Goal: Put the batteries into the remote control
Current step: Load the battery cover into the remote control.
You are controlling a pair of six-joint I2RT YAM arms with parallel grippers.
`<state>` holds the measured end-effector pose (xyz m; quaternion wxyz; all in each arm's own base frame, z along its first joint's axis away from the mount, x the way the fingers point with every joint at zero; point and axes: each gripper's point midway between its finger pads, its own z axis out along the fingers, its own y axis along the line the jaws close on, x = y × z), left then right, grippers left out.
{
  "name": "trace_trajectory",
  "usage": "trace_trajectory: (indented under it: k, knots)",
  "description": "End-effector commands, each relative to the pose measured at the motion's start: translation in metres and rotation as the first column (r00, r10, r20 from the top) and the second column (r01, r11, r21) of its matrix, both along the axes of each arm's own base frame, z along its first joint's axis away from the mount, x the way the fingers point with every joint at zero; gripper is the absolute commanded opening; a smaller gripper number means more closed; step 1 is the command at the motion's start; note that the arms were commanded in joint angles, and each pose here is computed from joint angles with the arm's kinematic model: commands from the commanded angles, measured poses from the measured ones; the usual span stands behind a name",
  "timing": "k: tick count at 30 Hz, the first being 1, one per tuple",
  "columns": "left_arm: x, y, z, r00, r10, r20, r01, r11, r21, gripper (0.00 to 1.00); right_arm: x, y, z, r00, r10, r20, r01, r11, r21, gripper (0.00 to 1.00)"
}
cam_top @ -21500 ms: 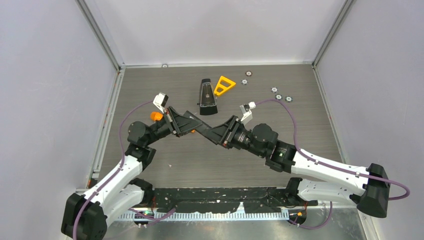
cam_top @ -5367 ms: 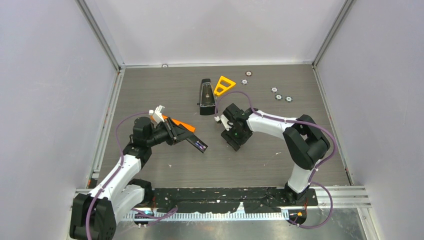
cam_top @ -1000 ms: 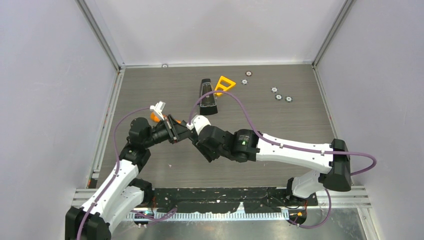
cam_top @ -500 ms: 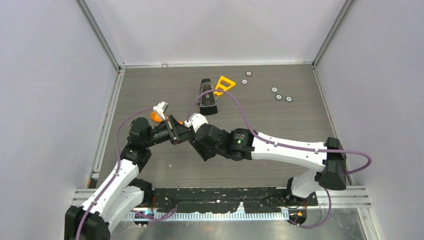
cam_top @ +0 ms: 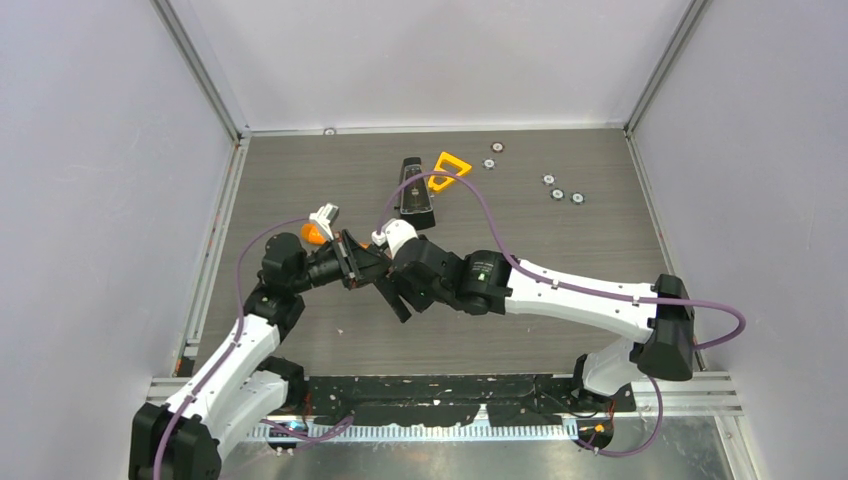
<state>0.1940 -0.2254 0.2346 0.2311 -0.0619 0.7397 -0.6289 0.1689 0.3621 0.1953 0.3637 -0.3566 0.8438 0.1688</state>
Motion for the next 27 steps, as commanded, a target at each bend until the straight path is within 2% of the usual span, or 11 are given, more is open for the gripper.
trace_trajectory:
  k: [1,6,9,11,17,22,27]
  knots:
    - [0.002,-0.002,0.011,0.999,-0.006,0.036,0.007,1.0,-0.023,0.0,-0.002,0.01,0.046,1.0,0.017,0.004,-0.017,0.986,0.164,0.83]
    - [0.004,-0.002,0.009,1.0,0.005,0.005,-0.004,0.999,-0.05,0.0,-0.001,0.006,0.055,1.0,-0.002,-0.028,0.008,0.975,0.223,0.88]
    - [0.005,-0.002,0.012,1.0,0.016,-0.008,-0.016,0.997,-0.081,0.0,0.005,-0.005,0.065,0.996,-0.063,-0.066,0.08,0.95,0.301,0.95]
    - [0.005,-0.002,0.017,1.0,0.025,-0.004,-0.025,0.994,-0.103,0.0,0.01,-0.015,0.071,0.985,-0.122,-0.118,0.158,0.916,0.369,0.99]
    - [0.005,0.001,0.031,0.999,0.051,0.008,-0.05,0.987,-0.15,0.0,0.015,-0.039,0.079,0.925,-0.228,-0.305,0.364,0.766,0.53,1.0]
    - [0.005,0.004,0.045,0.997,0.078,0.009,-0.075,0.978,-0.194,0.0,0.007,-0.039,0.098,0.9,-0.187,-0.395,0.415,0.649,0.637,1.0]
    - [0.003,0.008,0.06,0.994,0.106,0.002,-0.102,0.964,-0.244,0.0,0.0,-0.034,0.099,0.873,-0.133,-0.468,0.456,0.561,0.691,0.99]
